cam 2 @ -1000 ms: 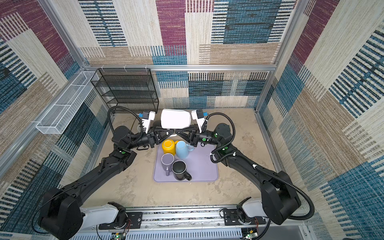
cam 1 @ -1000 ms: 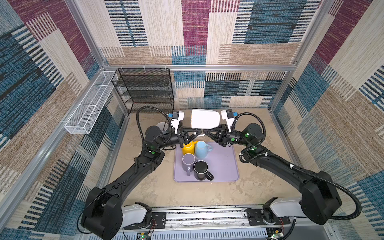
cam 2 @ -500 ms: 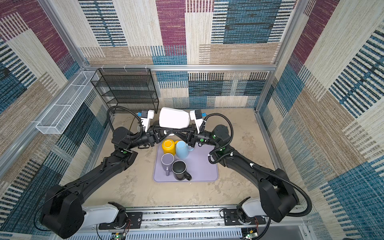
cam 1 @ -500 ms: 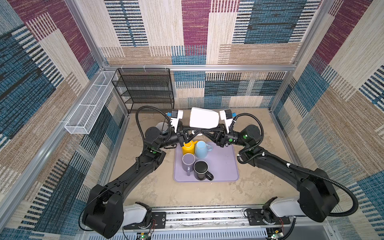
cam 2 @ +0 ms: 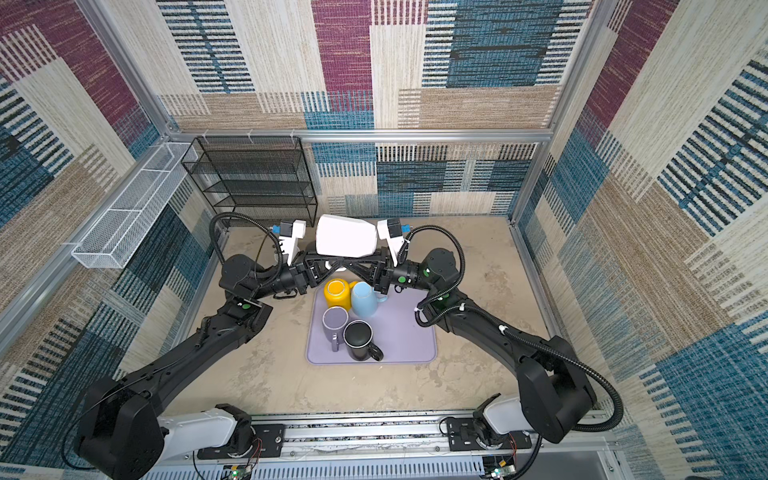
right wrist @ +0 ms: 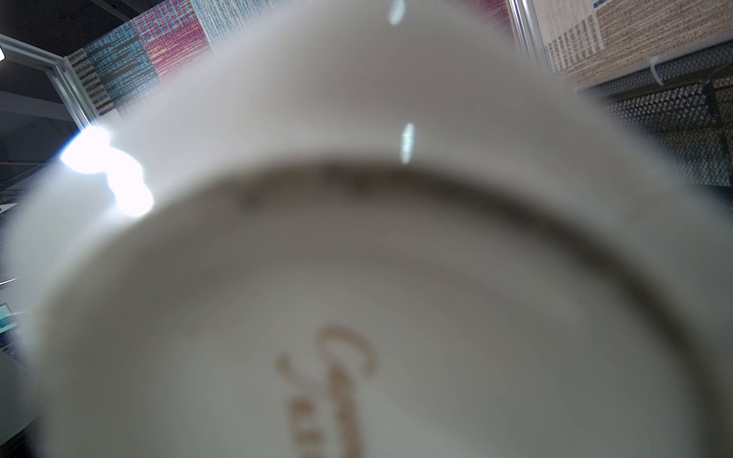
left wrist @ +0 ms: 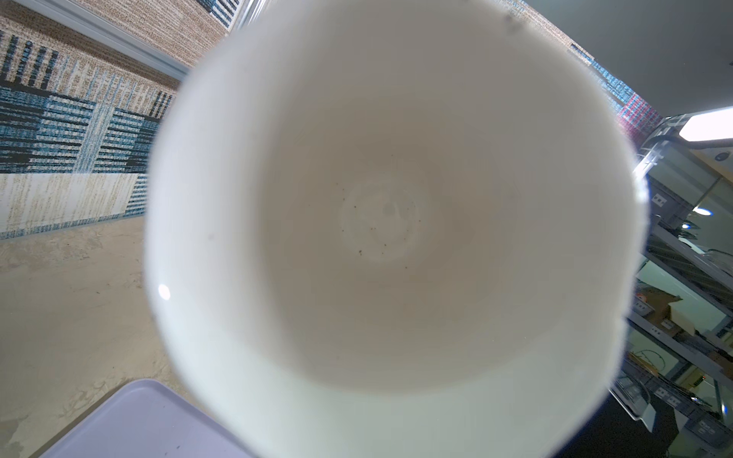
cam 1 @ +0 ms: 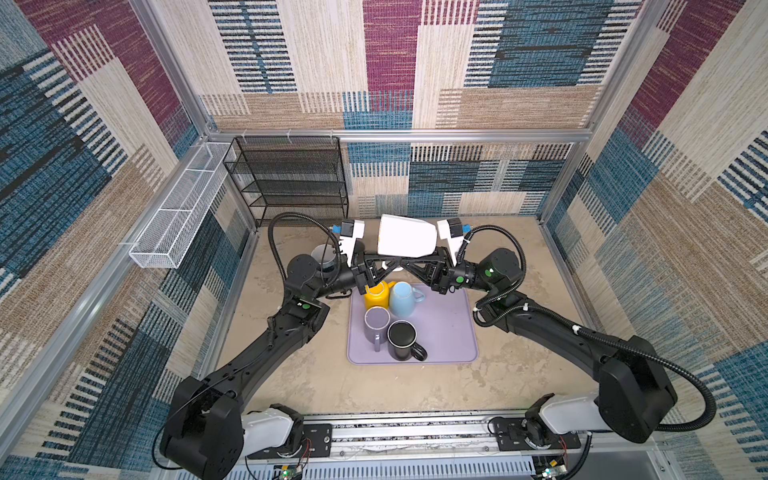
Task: Turn the mug right side up
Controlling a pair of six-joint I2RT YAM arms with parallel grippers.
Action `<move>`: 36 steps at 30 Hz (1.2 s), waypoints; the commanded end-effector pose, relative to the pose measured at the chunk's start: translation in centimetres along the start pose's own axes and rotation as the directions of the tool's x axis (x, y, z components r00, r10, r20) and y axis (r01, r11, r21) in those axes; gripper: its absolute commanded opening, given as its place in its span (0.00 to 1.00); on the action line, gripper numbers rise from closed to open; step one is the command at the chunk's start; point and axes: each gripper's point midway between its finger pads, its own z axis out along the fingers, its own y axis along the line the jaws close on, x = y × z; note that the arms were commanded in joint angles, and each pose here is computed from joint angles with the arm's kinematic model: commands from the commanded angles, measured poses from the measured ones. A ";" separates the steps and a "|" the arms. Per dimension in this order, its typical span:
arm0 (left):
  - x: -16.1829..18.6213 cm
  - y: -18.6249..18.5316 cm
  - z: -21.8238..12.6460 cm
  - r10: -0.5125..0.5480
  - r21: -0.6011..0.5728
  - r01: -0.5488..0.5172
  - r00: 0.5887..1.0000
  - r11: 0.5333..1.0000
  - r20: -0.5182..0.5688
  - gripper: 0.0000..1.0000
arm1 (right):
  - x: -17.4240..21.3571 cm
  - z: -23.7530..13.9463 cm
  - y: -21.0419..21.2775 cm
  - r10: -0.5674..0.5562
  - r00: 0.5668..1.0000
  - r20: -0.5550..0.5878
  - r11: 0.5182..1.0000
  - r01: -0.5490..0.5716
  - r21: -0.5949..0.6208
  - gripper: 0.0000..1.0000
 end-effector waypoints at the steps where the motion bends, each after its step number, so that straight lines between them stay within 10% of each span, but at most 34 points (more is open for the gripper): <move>1: -1.3 -1.2 0.0 0.064 0.016 -0.065 0.997 0.998 0.050 0.00 | 2.8 0.2 0.2 0.038 0.993 -0.115 0.999 -0.042 -0.029 0.13; 12: -1.2 -1.5 0.0 0.074 0.025 -0.075 0.996 0.997 0.045 0.00 | 2.5 -0.2 0.1 0.020 0.994 -0.108 1.000 -0.019 0.017 0.46; 36: -0.6 3.4 0.2 0.017 -0.220 -0.022 1.000 0.975 -0.026 0.00 | 2.6 -6.0 -1.0 0.007 0.998 -0.066 0.966 0.010 0.257 0.60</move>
